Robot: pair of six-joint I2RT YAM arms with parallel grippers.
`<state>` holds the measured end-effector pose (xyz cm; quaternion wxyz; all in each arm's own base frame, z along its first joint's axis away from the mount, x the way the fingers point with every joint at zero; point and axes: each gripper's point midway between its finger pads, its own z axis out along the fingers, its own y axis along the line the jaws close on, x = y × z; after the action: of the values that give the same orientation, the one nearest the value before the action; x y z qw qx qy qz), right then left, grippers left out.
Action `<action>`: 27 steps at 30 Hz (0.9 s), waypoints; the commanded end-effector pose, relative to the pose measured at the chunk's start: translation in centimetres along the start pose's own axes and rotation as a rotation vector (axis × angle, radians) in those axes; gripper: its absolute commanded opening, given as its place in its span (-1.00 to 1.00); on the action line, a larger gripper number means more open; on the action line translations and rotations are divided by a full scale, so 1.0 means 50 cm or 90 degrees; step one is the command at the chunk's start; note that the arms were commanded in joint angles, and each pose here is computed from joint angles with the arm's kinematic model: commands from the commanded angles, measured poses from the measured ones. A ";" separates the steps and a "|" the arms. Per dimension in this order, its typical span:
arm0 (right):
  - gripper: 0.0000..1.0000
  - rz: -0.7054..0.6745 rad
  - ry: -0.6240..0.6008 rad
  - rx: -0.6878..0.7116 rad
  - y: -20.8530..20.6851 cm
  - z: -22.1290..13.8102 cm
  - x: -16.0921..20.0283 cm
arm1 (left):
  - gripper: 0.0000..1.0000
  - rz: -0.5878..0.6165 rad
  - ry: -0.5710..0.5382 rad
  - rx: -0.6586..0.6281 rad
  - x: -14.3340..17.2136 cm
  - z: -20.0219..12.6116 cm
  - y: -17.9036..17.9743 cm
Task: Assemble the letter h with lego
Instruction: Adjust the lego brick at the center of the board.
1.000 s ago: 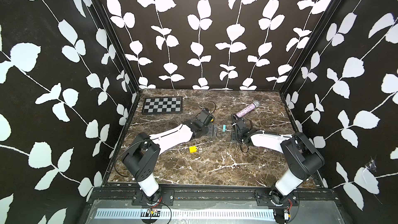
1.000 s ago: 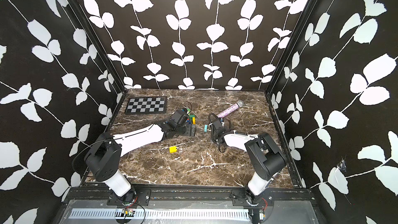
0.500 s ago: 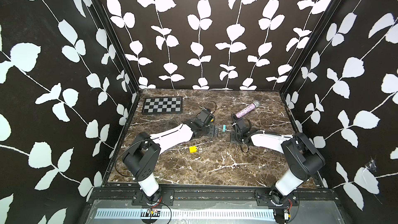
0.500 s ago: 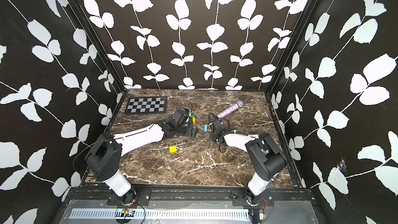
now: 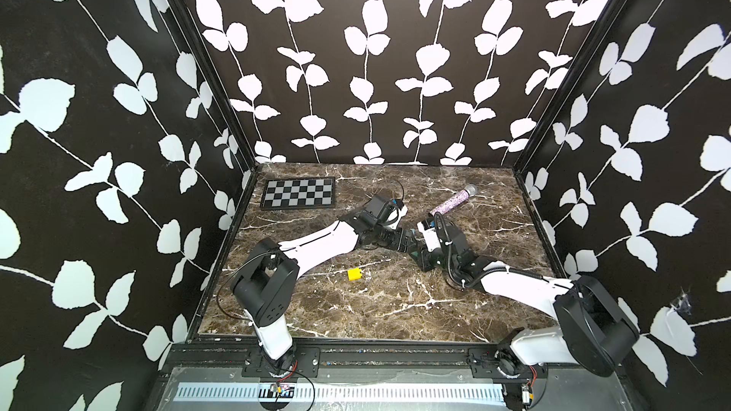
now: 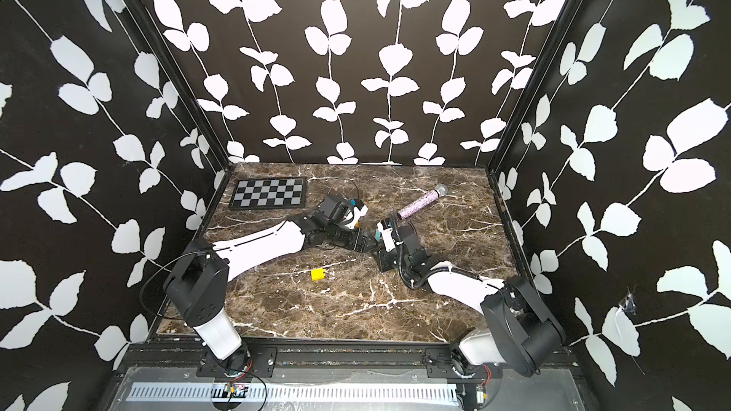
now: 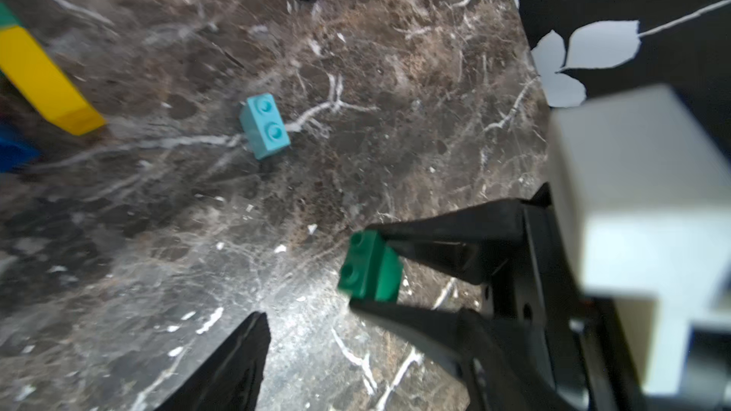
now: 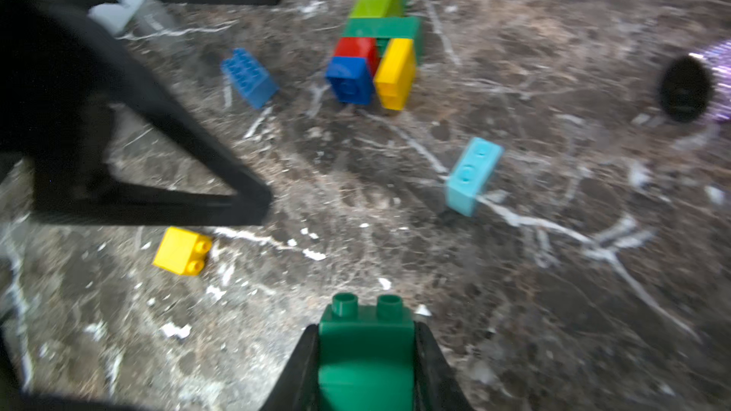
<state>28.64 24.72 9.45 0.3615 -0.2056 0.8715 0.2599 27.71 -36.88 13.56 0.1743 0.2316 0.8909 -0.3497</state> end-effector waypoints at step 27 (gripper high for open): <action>-1.00 -0.097 -0.119 -0.101 0.078 -0.043 -0.066 | -0.04 -0.112 0.132 0.099 0.088 0.021 0.019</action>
<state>26.83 26.19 11.14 0.3875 -0.2644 0.8316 0.2972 26.42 -35.86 11.28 0.0754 0.2080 0.8905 -0.3975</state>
